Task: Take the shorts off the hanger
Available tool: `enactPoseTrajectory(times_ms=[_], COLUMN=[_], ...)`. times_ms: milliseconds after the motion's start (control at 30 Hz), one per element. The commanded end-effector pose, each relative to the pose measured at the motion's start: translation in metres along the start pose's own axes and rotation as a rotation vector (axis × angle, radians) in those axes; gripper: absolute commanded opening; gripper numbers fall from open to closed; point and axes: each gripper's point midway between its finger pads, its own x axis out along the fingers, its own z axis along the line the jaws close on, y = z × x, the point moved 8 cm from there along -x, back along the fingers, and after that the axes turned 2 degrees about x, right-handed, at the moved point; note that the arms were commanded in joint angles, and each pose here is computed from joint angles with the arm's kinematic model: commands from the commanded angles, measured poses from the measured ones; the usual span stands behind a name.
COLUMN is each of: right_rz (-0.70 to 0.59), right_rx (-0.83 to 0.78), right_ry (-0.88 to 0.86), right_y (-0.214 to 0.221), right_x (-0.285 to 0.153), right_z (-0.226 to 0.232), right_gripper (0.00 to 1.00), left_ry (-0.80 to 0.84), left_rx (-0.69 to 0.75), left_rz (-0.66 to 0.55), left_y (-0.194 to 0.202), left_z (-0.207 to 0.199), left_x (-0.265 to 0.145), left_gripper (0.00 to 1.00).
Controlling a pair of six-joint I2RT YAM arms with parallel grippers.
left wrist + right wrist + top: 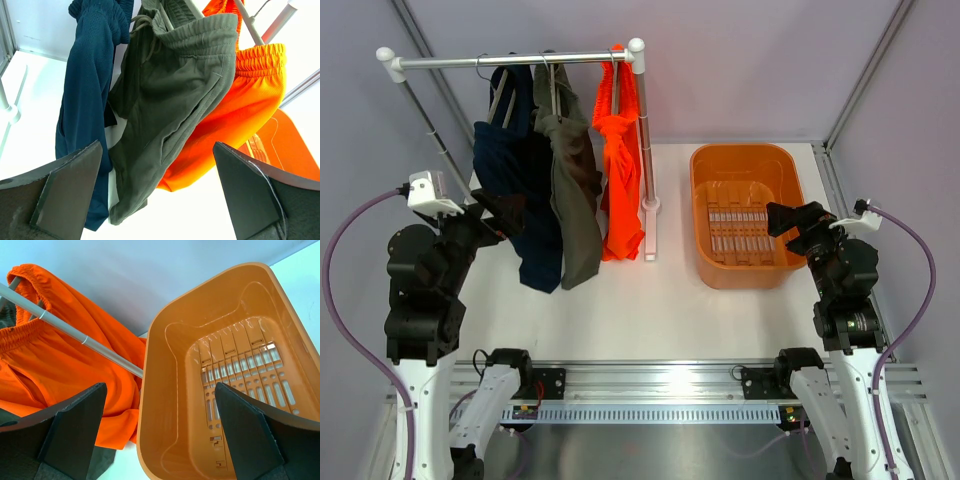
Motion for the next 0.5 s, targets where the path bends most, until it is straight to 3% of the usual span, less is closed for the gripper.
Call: enactPoseTrajectory(times_ms=[0,267,400,467], right_rz=[-0.026,-0.001,0.005,0.015], right_rx=[-0.019,-0.021,-0.008,-0.002], right_ry=[-0.033,-0.037,-0.054,-0.052], right_y=[-0.007,-0.002,0.000,0.000], right_x=[-0.002,-0.001,0.003,0.004], right_z=[0.005,0.004,0.004,0.005], right_gripper=[0.99,0.99,1.00,1.00], left_ry=[0.022,0.007,-0.041,-0.097], left_rx=[0.022,0.019,-0.005,-0.002], left_rz=[-0.055,-0.106,-0.205,-0.152], left_y=[-0.011,-0.037,-0.088,-0.094], left_z=[-0.004,-0.011,-0.021,-0.018], left_x=[-0.004,-0.006,0.004,0.039], left_gripper=[0.99,0.99,0.99,0.99])
